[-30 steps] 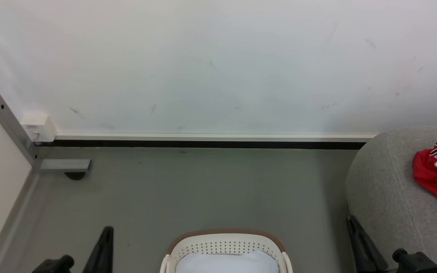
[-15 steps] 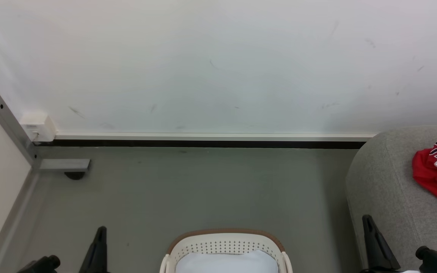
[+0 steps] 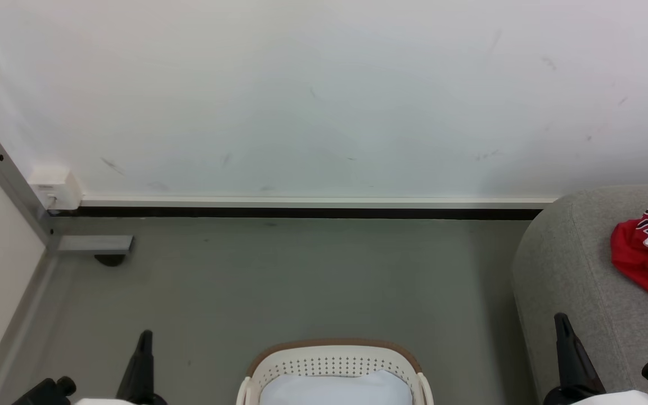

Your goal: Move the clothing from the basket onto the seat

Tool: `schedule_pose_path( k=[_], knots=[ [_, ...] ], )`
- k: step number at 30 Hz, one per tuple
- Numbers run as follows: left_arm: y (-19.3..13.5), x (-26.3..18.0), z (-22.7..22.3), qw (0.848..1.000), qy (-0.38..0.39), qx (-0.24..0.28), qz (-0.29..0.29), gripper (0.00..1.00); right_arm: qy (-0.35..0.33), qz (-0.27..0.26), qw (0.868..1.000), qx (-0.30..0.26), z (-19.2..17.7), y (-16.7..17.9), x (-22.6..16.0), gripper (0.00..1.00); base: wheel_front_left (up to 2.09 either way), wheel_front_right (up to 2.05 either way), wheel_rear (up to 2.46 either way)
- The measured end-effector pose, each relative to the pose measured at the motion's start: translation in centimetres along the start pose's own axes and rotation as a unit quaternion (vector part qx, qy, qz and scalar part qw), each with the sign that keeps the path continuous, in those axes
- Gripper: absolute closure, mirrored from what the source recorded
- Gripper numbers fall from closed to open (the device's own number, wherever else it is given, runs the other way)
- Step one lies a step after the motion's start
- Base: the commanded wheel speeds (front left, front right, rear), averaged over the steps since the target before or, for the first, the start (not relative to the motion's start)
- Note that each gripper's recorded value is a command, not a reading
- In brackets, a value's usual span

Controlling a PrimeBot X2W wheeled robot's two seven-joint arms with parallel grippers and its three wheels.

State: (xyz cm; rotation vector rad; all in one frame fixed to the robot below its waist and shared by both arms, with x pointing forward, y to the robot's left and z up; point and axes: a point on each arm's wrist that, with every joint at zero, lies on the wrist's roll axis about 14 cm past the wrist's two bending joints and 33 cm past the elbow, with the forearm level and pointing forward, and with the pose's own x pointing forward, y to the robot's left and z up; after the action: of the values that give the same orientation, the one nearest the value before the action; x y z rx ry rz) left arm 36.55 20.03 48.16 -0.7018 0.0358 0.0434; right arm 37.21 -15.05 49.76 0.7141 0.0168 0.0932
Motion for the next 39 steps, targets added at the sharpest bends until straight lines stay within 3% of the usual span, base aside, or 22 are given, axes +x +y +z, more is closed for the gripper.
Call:
schedule_pose_path(
  k=[19, 39],
  knots=[
    [-0.1, 0.6, 0.4, 0.993, 0.002, -0.121, 0.008, 1.00, -0.005, -0.023, 0.993, 0.115, 0.9, -1.2, 0.4, 1.00, 0.00, 0.00, 0.00],
    [-0.3, 1.0, 0.7, 0.975, 0.003, -0.220, 0.007, 1.00, -0.012, -0.036, 0.976, 0.216, 1.7, -2.1, 0.5, 1.00, 0.00, 0.00, 0.00]
  ],
)
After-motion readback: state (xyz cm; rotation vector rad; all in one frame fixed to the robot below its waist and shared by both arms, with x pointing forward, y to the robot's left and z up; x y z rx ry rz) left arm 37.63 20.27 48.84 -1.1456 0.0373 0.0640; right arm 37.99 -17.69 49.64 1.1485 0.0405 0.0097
